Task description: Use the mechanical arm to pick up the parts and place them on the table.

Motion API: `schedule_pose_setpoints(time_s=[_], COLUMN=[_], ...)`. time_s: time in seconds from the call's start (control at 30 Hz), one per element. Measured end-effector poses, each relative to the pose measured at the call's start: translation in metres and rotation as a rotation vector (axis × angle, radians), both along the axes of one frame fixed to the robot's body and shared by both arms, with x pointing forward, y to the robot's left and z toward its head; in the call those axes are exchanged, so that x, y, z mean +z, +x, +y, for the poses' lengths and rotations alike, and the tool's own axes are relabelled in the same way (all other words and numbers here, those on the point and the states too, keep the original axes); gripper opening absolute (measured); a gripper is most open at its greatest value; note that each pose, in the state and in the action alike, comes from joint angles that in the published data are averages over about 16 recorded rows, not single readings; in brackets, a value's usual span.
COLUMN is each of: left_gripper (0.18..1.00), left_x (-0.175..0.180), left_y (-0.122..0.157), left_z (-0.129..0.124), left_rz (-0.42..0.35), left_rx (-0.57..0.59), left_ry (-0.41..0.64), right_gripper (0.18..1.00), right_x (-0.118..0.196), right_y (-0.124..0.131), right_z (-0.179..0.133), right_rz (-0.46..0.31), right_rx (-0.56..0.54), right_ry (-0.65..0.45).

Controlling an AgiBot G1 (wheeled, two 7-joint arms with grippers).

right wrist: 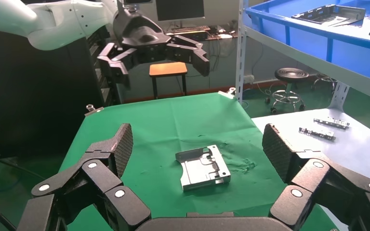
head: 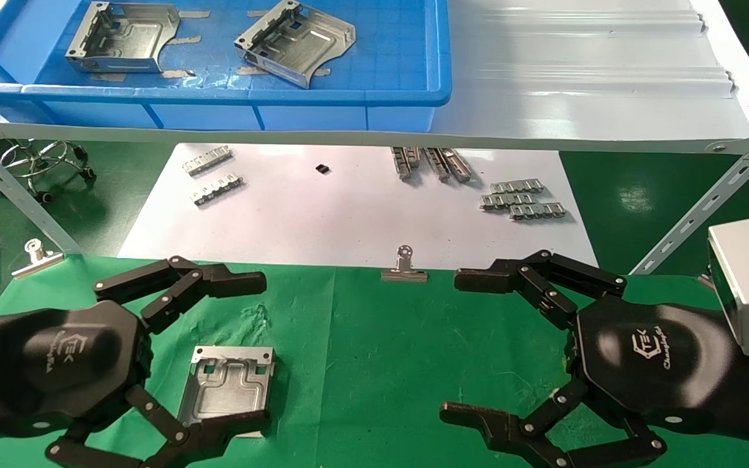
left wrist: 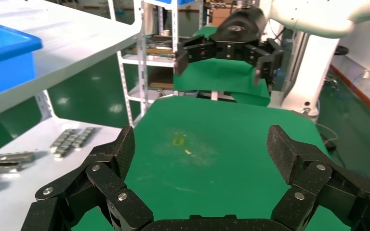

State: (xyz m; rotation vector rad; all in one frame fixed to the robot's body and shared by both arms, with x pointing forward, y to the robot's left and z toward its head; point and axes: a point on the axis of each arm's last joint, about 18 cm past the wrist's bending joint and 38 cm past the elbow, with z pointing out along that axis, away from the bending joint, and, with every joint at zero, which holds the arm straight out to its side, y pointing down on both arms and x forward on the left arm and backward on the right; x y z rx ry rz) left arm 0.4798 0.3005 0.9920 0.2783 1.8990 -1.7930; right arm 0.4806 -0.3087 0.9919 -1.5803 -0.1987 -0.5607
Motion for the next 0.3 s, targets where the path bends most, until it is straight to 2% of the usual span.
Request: schedule_pose_setpoints(time_s=[0.3], left_gripper=[1.001], left_x=[0.0002], left_y=[-0.0061], left_z=[-0.0005], left_rz=[0.02], left_rx=[-0.015], left_ry=[0.016], right_gripper=[0.998], right_x=[0.0], right_y=[0.0], right_z=[0.0], right_rz=[0.0], right_rx=[0.0], right_ry=[0.0])
